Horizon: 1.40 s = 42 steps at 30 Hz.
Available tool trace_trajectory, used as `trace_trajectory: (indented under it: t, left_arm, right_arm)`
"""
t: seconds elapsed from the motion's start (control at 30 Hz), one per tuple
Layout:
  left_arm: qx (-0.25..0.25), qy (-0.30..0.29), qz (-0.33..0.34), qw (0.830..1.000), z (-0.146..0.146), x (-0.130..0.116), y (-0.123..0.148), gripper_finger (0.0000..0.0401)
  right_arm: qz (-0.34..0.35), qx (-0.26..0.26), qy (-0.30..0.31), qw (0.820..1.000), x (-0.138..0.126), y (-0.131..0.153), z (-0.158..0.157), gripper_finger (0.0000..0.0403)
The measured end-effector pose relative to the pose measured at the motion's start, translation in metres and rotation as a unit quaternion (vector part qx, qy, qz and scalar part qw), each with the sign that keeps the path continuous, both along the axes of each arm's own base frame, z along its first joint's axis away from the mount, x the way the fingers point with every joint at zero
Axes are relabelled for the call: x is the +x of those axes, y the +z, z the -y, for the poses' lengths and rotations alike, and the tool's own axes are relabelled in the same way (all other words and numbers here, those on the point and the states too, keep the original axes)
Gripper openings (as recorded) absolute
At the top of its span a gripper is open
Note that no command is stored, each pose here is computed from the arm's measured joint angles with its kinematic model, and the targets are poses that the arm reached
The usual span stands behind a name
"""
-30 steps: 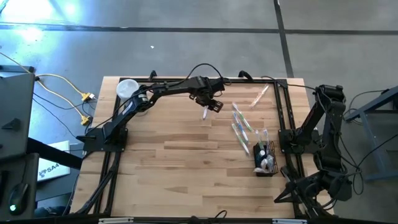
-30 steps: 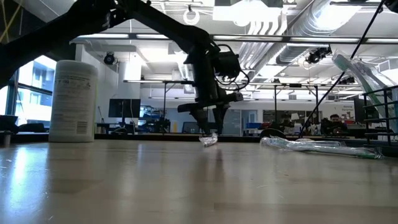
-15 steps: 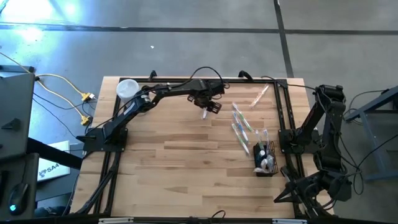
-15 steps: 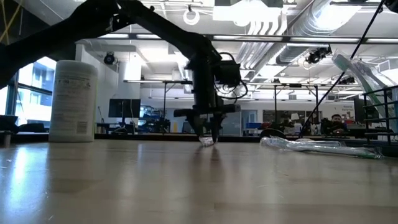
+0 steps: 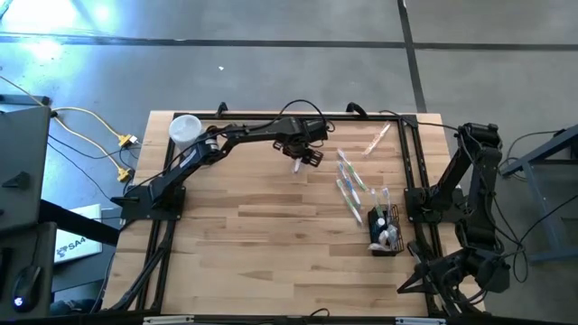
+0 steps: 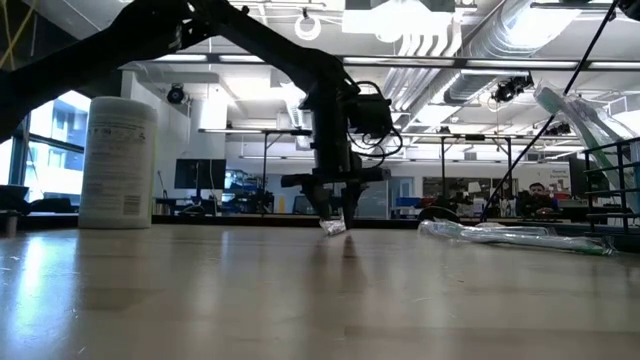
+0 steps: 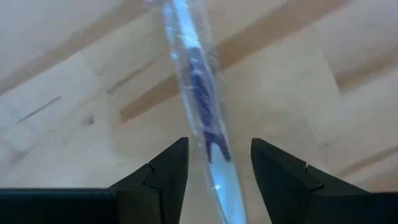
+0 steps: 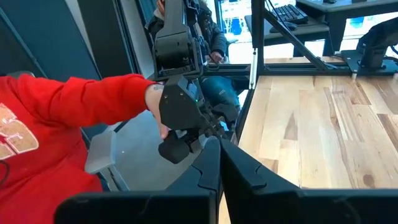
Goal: Pick & Place toothbrushing station
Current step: Put the purple toothbrush into the black mesh organizer
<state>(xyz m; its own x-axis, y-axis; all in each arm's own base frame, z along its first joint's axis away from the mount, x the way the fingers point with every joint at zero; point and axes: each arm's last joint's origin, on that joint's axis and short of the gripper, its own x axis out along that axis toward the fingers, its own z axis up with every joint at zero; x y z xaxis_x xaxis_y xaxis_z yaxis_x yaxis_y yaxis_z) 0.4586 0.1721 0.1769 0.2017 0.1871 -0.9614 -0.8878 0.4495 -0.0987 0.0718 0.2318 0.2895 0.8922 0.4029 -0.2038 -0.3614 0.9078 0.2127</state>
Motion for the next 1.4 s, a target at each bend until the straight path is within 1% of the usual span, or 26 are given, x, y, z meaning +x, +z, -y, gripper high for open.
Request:
trace_trajectory:
  t: [0.17, 0.4, 0.6, 0.67, 0.73, 0.83, 0.93, 1.0, 1.13, 1.23, 1.33, 1.4]
  left_arm:
    - [-0.004, 0.03, 0.003, 1.0, -0.0037, -0.0016, 0.0, 0.0171]
    - [-0.004, 0.028, 0.004, 1.0, -0.0034, -0.0013, 0.0, 0.0171]
    - [-0.014, 0.064, 0.003, 0.998, -0.006, -0.004, -0.0004, 0.0168]
    - [-0.016, 0.071, -0.004, 0.997, -0.0069, -0.006, -0.0008, 0.0158]
    - [-0.013, 0.074, -0.005, 0.997, -0.0085, -0.0066, -0.0007, 0.0138]
    - [-0.009, 0.076, -0.006, 0.997, -0.0089, -0.0068, -0.0007, 0.0093]
    - [-0.004, 0.072, -0.013, 0.997, -0.009, -0.0067, -0.0036, 0.0038]
    - [-0.002, 0.07, -0.022, 0.997, -0.0088, -0.0081, -0.0037, 0.0015]
    - [-0.004, 0.064, -0.025, 0.998, -0.0085, -0.0084, -0.0038, 0.0019]
    - [-0.004, 0.03, -0.031, 0.999, -0.0081, -0.0085, -0.0039, 0.0009]
    - [-0.033, -0.016, -0.021, 0.999, -0.0063, -0.0079, -0.002, 0.0008]
    - [-0.049, -0.033, -0.011, 0.998, -0.0036, -0.0083, 0.0027, 0.0007]
  right_arm:
    - [0.0, 0.0, 0.0, 1.0, 0.0, 0.0001, 0.0, 0.0002]
    - [-0.003, -0.005, -0.001, 1.0, 0.0006, -0.0037, -0.003, 0.0002]
    - [-0.005, -0.011, -0.001, 1.0, 0.0013, -0.0071, -0.0056, 0.0002]
    - [-0.005, -0.011, -0.001, 1.0, 0.0013, -0.0071, -0.0057, 0.0002]
    - [-0.005, -0.01, -0.001, 1.0, 0.0013, -0.007, -0.0057, 0.0002]
    - [-0.005, -0.01, -0.001, 1.0, 0.0012, -0.007, -0.0057, 0.0002]
    - [-0.005, -0.01, -0.001, 1.0, 0.0012, -0.007, -0.0057, 0.0002]
    - [-0.005, -0.01, -0.001, 1.0, 0.0013, -0.007, -0.0058, 0.0002]
    - [-0.005, -0.01, -0.001, 1.0, 0.0012, -0.007, -0.0058, 0.0002]
    - [-0.007, -0.005, -0.002, 1.0, 0.0013, -0.0071, -0.0058, 0.0002]
    - [-0.013, 0.003, 0.002, 1.0, 0.0011, -0.0072, -0.0061, 0.0002]
    - [-0.016, 0.004, 0.009, 1.0, 0.0009, -0.0073, -0.0065, 0.0002]
